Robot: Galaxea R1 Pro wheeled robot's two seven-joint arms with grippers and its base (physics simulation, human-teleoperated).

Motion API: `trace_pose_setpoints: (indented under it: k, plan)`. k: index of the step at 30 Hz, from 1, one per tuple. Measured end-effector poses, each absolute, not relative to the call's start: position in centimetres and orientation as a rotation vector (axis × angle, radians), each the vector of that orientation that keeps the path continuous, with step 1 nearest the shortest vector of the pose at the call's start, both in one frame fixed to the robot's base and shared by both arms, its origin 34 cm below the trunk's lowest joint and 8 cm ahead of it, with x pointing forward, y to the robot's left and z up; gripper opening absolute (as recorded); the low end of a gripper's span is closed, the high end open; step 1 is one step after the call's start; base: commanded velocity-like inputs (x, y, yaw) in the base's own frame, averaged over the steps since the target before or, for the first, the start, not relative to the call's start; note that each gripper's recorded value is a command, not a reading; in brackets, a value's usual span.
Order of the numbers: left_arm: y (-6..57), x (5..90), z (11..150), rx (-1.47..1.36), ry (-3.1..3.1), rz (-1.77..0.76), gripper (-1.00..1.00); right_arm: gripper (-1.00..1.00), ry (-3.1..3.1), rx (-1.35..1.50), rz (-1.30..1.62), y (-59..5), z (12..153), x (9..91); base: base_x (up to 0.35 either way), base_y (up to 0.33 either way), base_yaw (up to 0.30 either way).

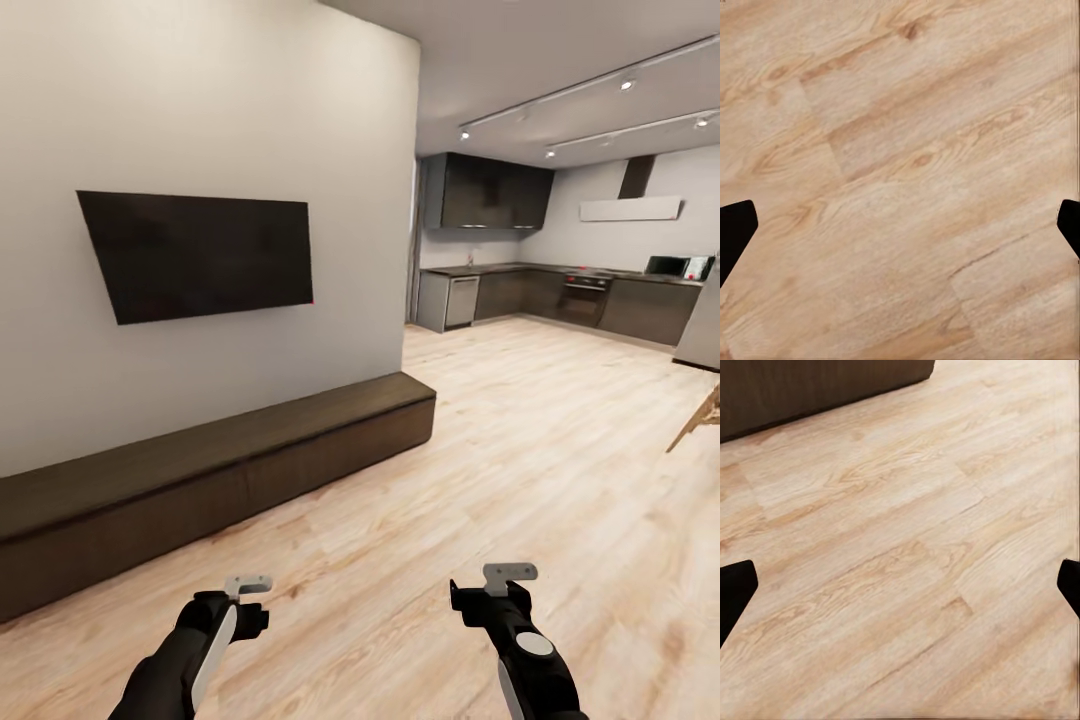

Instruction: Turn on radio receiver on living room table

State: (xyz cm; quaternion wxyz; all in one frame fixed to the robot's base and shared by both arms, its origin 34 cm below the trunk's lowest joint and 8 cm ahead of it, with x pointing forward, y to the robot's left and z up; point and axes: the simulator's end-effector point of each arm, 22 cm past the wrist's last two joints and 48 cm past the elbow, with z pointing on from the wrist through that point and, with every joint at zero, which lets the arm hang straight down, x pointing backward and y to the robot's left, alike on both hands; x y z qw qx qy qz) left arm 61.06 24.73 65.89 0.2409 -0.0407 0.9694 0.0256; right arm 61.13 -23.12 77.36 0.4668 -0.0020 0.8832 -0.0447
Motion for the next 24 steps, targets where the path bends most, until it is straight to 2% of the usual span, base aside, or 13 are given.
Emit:
trace_pose_setpoints:
  k: [24]
  plan:
    - [24.73, 60.98, 65.79, -0.111, 2.655, 0.07, 1.0, 1.0, 2.168, -0.005, -0.11, -23.13, 77.34, 61.12, 0.0, 0.0, -0.29]
